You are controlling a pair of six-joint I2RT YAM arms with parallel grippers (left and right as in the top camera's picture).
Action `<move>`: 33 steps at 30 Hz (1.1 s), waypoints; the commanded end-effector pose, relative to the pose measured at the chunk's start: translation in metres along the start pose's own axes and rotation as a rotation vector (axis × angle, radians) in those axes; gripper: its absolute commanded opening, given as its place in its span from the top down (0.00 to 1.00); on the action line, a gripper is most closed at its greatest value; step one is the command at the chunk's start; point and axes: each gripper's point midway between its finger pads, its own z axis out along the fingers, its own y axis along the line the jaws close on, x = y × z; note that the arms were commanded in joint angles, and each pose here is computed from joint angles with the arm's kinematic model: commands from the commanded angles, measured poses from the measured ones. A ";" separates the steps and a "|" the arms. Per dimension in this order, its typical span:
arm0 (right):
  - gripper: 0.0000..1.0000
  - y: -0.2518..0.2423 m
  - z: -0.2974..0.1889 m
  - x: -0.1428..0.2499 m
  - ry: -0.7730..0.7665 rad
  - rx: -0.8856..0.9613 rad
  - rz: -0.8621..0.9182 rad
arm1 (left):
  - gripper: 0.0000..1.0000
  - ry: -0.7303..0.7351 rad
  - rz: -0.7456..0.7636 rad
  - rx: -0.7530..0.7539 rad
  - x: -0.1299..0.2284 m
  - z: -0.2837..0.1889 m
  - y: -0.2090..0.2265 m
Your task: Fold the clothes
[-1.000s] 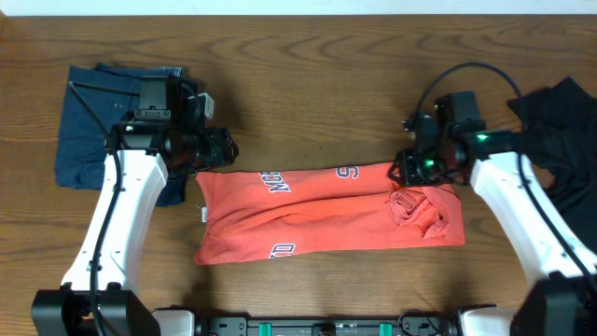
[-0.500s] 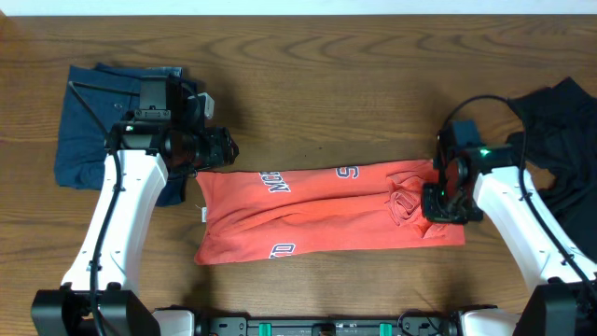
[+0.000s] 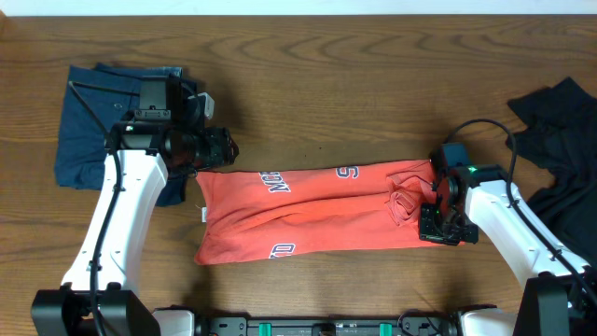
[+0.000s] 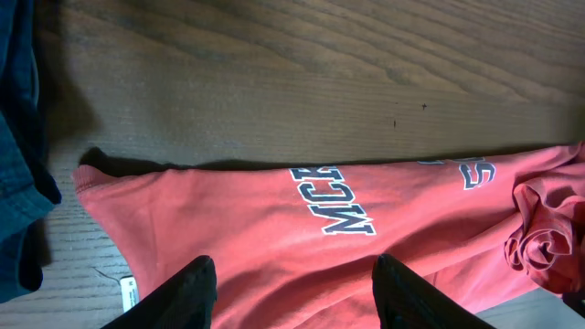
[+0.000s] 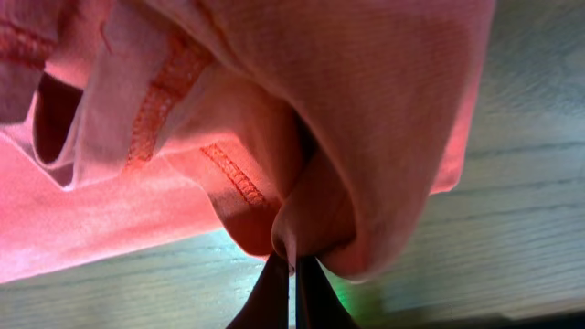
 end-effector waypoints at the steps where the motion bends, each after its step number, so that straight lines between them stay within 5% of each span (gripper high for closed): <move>1: 0.99 0.014 -0.004 0.003 0.017 -0.063 -0.005 | 0.43 -0.025 0.016 0.009 -0.005 -0.007 -0.003; 7: 0.99 0.064 -0.021 0.011 0.033 -0.284 -0.236 | 0.43 -0.025 0.016 0.009 -0.005 -0.007 -0.003; 14: 0.98 0.082 -0.019 0.021 0.012 -0.241 -0.406 | 0.43 -0.025 0.016 0.009 -0.005 -0.007 -0.003; 15: 0.89 0.082 -0.018 0.021 0.005 -0.225 -0.418 | 0.43 -0.025 0.016 0.009 -0.005 -0.007 -0.003; 16: 0.68 0.081 -0.017 0.019 -0.004 -0.205 -0.426 | 0.43 -0.025 0.016 0.009 -0.005 -0.007 -0.003; 18: 0.53 0.078 -0.017 0.016 -0.016 -0.185 -0.424 | 0.43 -0.024 0.016 0.009 -0.005 -0.007 -0.003; 28: 0.48 0.075 -0.065 -0.047 -0.214 -0.207 -0.204 | 0.43 -0.024 0.016 0.009 -0.005 -0.007 -0.003; 33: 0.58 0.037 -0.066 -0.080 -0.304 -0.081 -0.094 | 0.43 -0.024 0.016 0.009 -0.005 -0.007 -0.003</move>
